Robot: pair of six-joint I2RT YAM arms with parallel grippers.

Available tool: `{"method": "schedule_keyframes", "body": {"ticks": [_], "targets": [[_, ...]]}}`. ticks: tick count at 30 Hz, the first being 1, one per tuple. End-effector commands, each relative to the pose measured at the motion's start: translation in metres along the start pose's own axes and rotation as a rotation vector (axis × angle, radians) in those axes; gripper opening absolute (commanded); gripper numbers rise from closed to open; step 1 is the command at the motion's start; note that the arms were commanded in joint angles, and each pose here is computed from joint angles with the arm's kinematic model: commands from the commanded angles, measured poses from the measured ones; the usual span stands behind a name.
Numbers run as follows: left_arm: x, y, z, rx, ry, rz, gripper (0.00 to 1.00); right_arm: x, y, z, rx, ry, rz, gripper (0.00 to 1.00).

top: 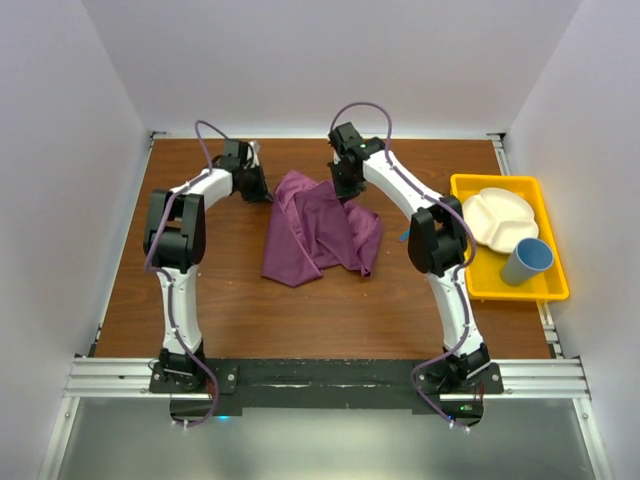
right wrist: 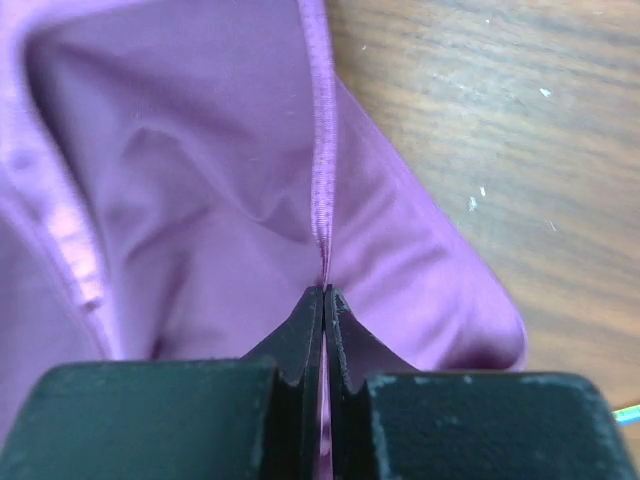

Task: Fold the napkin, place the utensils inside, and roll it up
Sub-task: Flatten the napkin out

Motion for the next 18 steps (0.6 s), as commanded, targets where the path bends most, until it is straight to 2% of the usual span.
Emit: {"method": "schedule_keyframes", "body": {"ticks": [1,3,4,5,6,8,9,10,11,12,14,15,16,17,18], "targets": [[-0.028,-0.024,0.009,-0.043,-0.039,-0.155,0.0,-0.101,-0.006,0.002,0.003,-0.049,-0.118,0.0],[-0.037,-0.037,0.009,-0.044,-0.033,-0.208,0.0,-0.1,0.018,0.012,-0.007,-0.131,-0.072,0.0],[-0.04,-0.042,0.01,-0.039,-0.042,-0.226,0.0,-0.126,0.025,0.012,-0.002,-0.167,-0.117,0.0],[-0.043,-0.05,0.008,-0.039,-0.043,-0.246,0.0,-0.13,0.034,0.016,0.001,-0.204,-0.111,0.0],[-0.046,-0.055,0.01,-0.042,-0.053,-0.262,0.0,-0.124,0.057,0.026,-0.003,-0.315,-0.069,0.0],[-0.05,-0.064,0.009,-0.04,-0.047,-0.29,0.0,-0.151,0.086,0.05,-0.072,-0.444,-0.092,0.0],[-0.051,-0.066,0.008,-0.033,-0.05,-0.303,0.0,-0.141,0.121,0.061,-0.097,-0.469,0.004,0.0],[-0.05,-0.068,0.009,-0.017,-0.059,-0.307,0.0,-0.143,0.141,0.071,-0.117,-0.482,0.031,0.0],[-0.051,-0.07,0.007,-0.012,-0.058,-0.312,0.0,-0.168,0.158,0.085,-0.116,-0.52,-0.032,0.0],[-0.053,-0.07,0.007,-0.001,-0.059,-0.313,0.0,-0.153,0.198,0.085,-0.072,-0.522,0.062,0.0],[-0.058,-0.068,0.0,0.033,-0.047,-0.301,0.0,-0.161,0.233,0.082,0.035,-0.555,0.033,0.0],[-0.062,-0.065,-0.005,0.051,-0.039,-0.292,0.0,-0.165,0.24,0.081,0.042,-0.557,0.022,0.07],[-0.069,-0.06,-0.012,0.071,-0.038,-0.28,0.07,-0.165,0.243,0.076,0.051,-0.509,0.003,0.21],[-0.067,-0.044,-0.024,0.114,-0.029,-0.247,0.17,-0.169,0.246,0.073,0.055,-0.475,-0.003,0.36],[-0.068,-0.035,-0.031,0.174,-0.031,-0.231,0.28,-0.171,0.242,0.069,0.054,-0.429,-0.018,0.58]]}}
Point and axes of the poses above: each gripper's point midway between its finger pads, its own x axis out along the fingers, its own z axis along the line the jaws close on, y = z × x, the point moved 10 cm from there along -x, back along the fingers, and after that the axes turned 15 degrees about -x, right-handed, at the moved point
